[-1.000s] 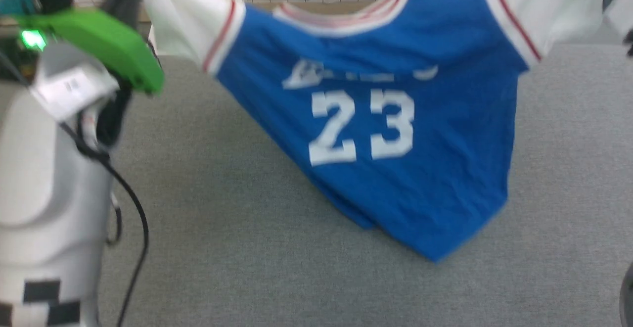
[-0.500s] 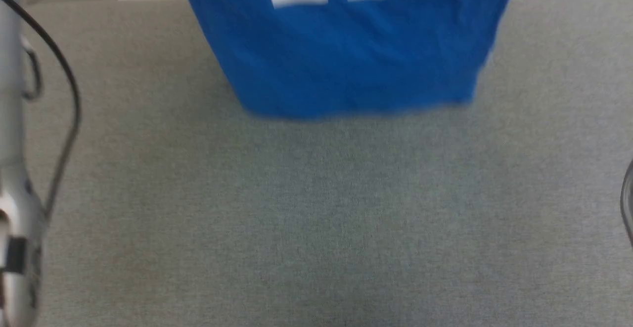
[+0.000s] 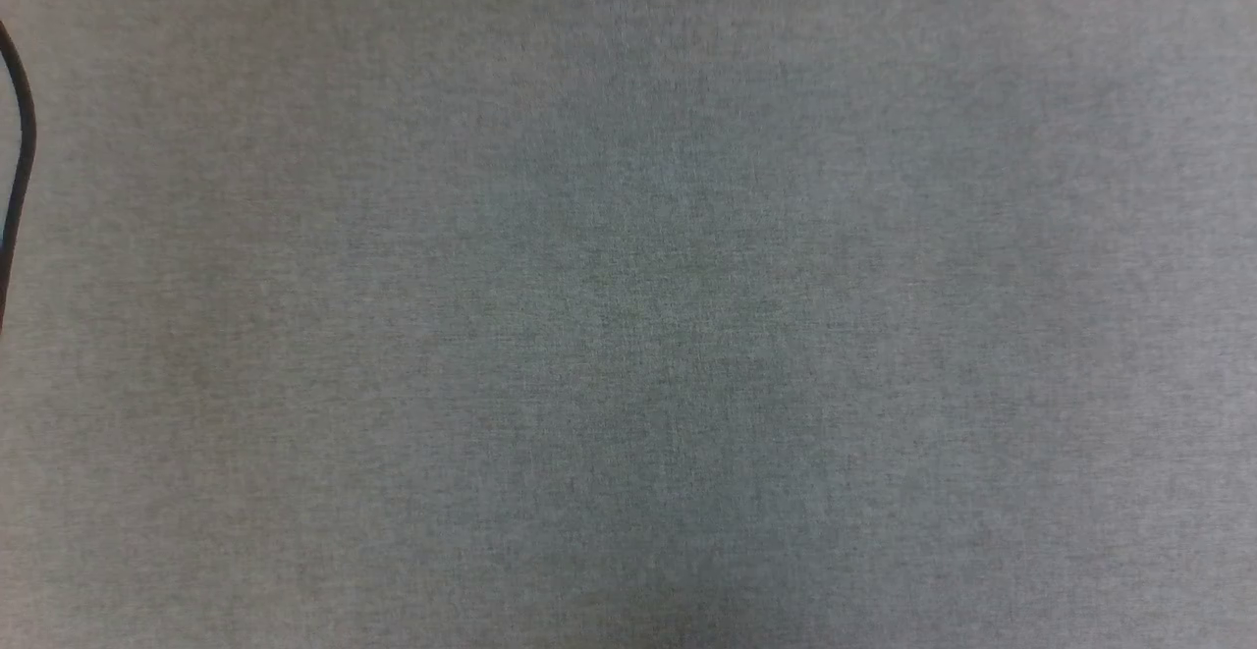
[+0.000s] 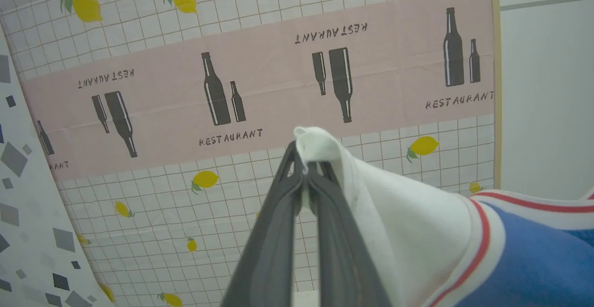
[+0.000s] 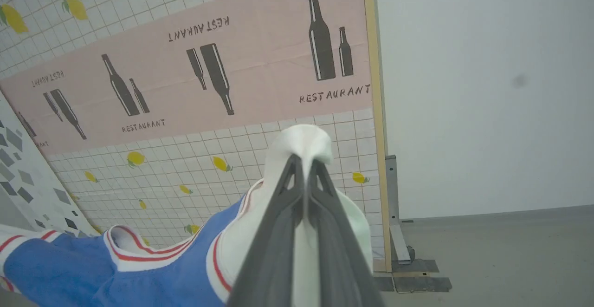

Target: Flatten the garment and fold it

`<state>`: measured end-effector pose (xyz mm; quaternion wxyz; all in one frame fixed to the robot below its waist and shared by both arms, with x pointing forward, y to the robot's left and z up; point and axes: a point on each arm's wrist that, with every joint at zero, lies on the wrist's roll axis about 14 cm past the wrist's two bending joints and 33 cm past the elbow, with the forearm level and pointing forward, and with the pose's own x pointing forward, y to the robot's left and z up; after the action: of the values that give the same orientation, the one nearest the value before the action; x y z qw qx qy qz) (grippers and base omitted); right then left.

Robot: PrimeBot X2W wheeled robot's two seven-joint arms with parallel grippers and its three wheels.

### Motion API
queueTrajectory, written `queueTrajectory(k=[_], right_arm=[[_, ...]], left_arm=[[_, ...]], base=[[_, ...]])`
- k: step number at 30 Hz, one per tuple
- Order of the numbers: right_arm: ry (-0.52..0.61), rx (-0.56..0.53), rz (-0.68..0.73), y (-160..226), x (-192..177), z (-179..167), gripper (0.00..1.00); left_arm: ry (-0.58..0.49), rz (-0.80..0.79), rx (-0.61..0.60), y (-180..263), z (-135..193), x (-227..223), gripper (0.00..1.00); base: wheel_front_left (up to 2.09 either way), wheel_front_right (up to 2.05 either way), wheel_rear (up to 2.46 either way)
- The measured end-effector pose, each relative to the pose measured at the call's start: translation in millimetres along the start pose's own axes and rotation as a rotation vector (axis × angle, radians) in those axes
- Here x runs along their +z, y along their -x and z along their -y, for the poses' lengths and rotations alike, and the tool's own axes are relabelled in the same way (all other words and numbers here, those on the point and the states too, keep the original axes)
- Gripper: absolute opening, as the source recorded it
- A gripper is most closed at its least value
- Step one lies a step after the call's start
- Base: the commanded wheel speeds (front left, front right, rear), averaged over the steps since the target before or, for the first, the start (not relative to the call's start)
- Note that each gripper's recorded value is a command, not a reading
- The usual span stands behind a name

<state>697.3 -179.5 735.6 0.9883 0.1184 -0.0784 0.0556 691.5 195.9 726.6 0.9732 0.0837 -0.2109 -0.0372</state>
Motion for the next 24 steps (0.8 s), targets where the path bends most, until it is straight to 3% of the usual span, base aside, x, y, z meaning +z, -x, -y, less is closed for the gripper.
queueTrajectory(k=[11,18,24], right_arm=[[-0.040,0.028,-0.195,-7,-109,-1,0.00],[-0.090,0.059,-0.291,28,-153,-4,0.00],[-0.125,0.085,-0.402,88,-192,-3,0.00]], left_arm=[[0.027,-0.178,-0.030,26,14,-102,0.00],[0.104,-0.299,-0.063,80,32,-144,0.00],[0.193,-0.425,-0.084,150,52,-167,0.00]], base=[[0.00,0.00,0.00],[0.00,0.00,0.00],[0.00,0.00,0.00]])
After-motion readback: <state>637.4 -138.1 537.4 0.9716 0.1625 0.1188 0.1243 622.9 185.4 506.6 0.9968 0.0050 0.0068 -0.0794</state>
